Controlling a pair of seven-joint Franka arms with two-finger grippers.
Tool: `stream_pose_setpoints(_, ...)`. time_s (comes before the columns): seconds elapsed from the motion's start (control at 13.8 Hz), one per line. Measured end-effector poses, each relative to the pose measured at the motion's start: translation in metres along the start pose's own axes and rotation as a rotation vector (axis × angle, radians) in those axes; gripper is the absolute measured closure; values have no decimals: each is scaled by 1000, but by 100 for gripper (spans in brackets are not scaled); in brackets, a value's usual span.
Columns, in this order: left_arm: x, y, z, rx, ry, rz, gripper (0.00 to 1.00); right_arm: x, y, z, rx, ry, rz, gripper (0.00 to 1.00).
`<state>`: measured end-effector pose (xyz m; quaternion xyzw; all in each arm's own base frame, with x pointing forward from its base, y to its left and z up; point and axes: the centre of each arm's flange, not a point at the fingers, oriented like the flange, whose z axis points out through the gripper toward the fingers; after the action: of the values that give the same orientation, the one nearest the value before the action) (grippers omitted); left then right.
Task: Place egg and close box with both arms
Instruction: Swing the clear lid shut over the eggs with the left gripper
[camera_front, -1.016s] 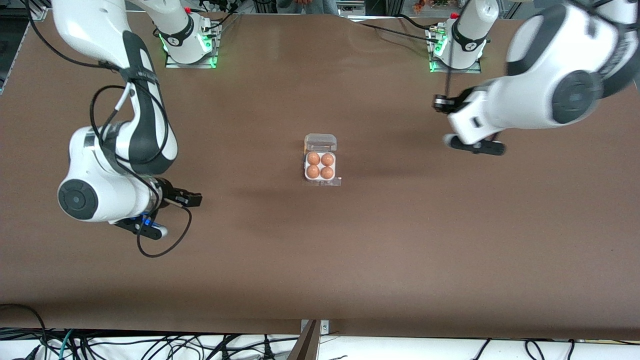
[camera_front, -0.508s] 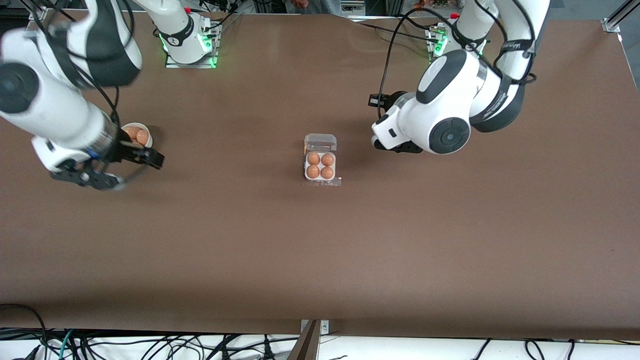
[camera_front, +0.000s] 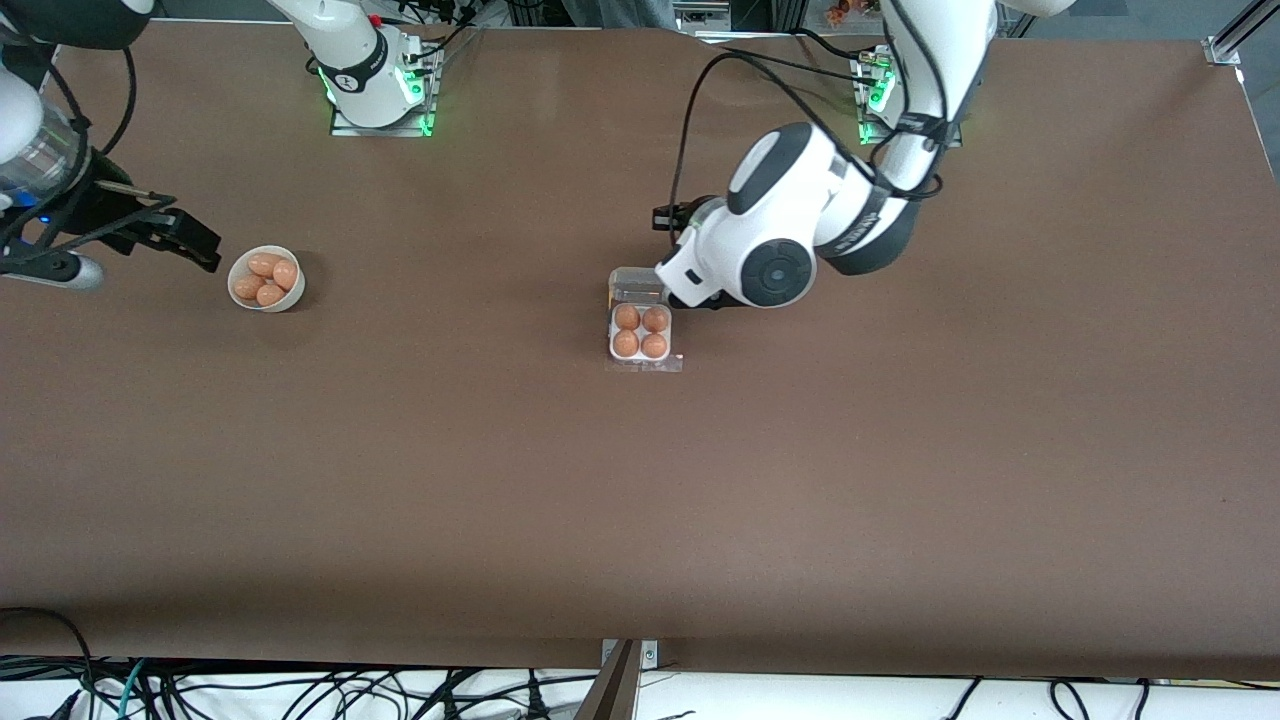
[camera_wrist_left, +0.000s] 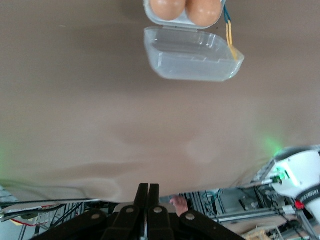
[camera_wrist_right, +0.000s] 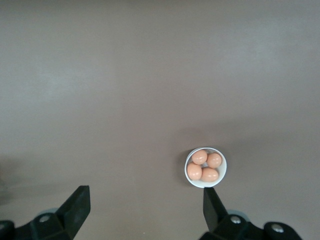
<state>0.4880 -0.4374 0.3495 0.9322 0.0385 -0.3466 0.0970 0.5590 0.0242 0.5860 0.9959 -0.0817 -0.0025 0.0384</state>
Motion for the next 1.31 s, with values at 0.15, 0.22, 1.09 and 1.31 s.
stream_pose_setpoints(0.15, 5, 14, 29, 26, -7, -7, 94, 4, 22, 2, 12, -4, -20, 0)
stream_pose_setpoints(0.22, 9, 18, 43, 41, -16, -8, 94, 5, 27, 2, 21, -4, -30, 0)
stream_pose_setpoints(1.09, 53, 22, 87, 45, 14, -58, 94, 8, 24, 12, 63, -20, -34, 0)
stream_pose_setpoints(1.31, 62, 20, 85, 30, 42, -70, 94, 8, 24, 13, 62, -23, -34, 0)
